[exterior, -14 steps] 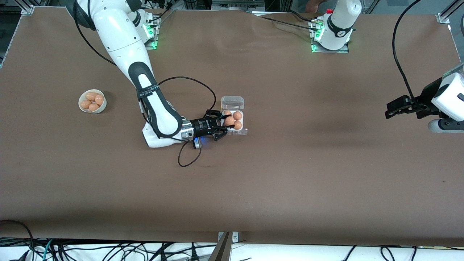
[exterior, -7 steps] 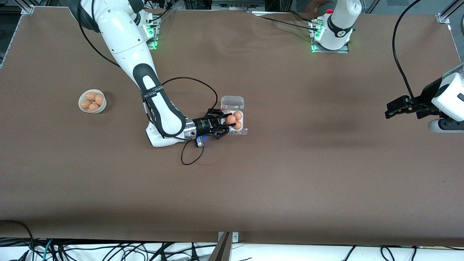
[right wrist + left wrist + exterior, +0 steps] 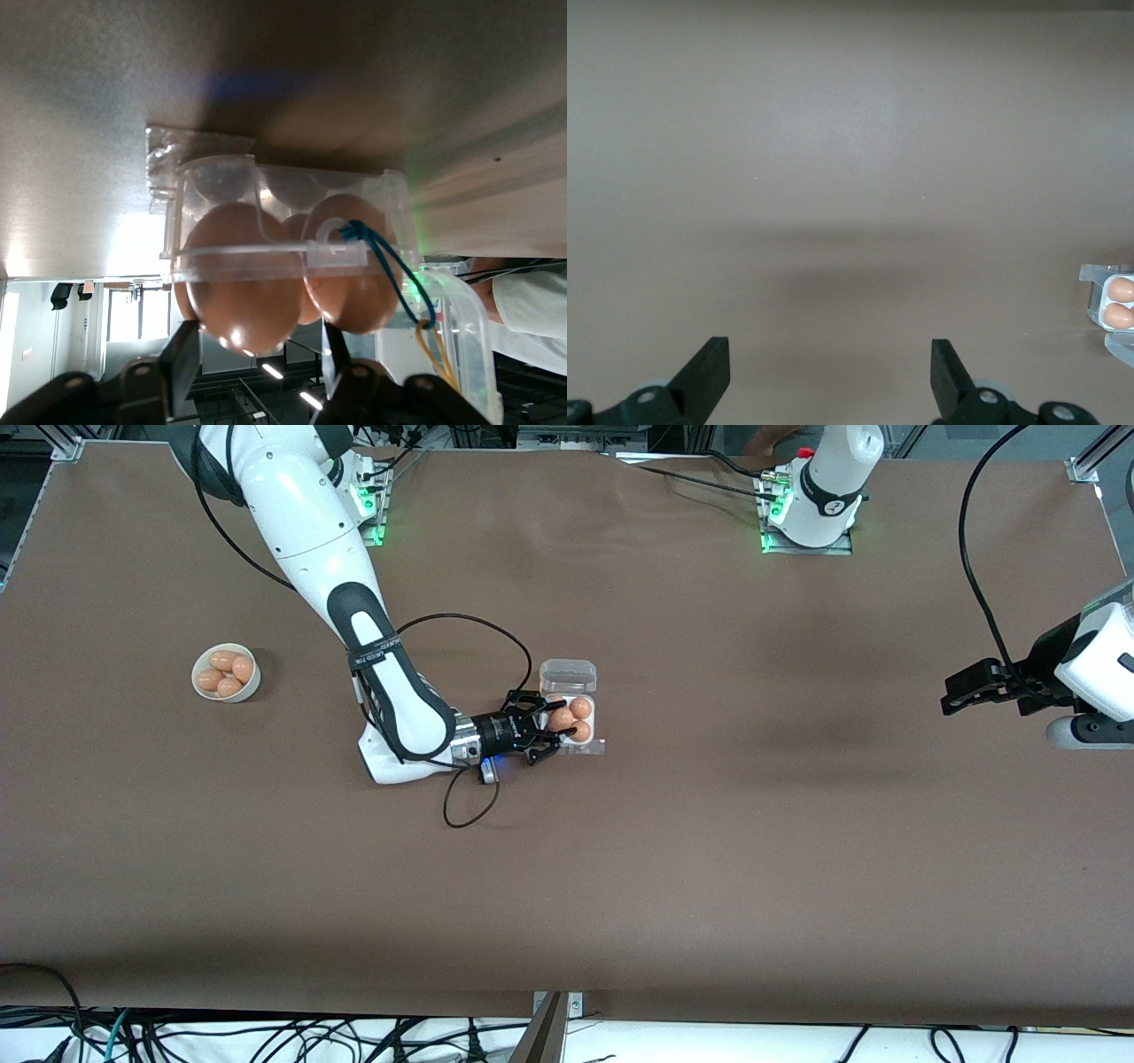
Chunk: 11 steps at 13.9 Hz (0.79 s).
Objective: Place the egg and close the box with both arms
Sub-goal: 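Lower the egg into the empty box cup and open the right gripper, then withdraw the right gripper while the left gripper reaches the box lid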
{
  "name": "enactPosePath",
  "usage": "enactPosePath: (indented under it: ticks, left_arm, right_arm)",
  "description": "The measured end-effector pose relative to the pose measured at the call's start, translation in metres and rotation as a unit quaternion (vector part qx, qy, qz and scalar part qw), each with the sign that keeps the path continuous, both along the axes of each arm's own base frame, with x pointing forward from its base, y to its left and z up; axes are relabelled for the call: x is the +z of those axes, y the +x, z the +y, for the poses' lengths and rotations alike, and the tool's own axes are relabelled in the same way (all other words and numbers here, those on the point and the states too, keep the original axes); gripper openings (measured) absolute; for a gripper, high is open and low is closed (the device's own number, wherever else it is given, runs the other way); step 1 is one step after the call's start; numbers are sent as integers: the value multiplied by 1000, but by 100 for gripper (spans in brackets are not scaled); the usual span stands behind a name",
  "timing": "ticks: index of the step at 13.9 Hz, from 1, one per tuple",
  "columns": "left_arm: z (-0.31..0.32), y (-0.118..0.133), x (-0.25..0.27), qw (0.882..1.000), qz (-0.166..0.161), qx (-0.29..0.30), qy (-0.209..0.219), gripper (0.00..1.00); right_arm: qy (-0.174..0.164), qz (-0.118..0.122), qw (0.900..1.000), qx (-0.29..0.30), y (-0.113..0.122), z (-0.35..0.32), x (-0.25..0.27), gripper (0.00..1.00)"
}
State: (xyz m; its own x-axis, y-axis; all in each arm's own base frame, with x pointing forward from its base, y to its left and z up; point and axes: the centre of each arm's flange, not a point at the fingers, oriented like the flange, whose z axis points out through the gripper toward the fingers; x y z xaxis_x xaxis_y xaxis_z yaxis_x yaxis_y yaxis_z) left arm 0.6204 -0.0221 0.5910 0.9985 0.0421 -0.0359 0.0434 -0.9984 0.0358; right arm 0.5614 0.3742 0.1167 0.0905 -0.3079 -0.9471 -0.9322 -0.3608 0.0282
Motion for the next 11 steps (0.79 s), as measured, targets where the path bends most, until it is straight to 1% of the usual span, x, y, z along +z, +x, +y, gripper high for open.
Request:
enactPosePath:
  ticks: [2, 3, 5, 7, 8, 9, 10, 11]
  left_arm:
    - [0, 0, 0, 1000, 0, 0, 0, 100]
    - [-1, 0, 0, 1000, 0, -1, 0, 100]
    - [-5, 0, 0, 1000, 0, -4, -1, 100]
    - [-17, -1, 0, 1000, 1, -13, -3, 100]
    - [-27, -1, -1, 1000, 1, -15, -5, 100]
    - [-41, -2, -1, 1000, 2, -14, -7, 100]
    - [-59, -4, -2, 1000, 4, -12, -10, 100]
    - [-79, -7, -3, 1000, 7, -9, -13, 99]
  right_arm:
    - [2, -1, 1000, -1, 1, 1, 1, 87]
    - [2, -3, 1000, -1, 3, 1, 3, 98]
    - [2, -17, 1000, -3, 14, -2, 11, 100]
    - [-10, -41, 999, 0, 33, -18, 22, 100]
    - [-24, -59, 998, 6, 43, -29, 30, 100]
    - [-48, -81, 995, 22, 53, -45, 39, 100]
    - [-76, -105, 991, 44, 61, -59, 51, 100]
    - [-102, -130, 984, 69, 67, -70, 66, 100]
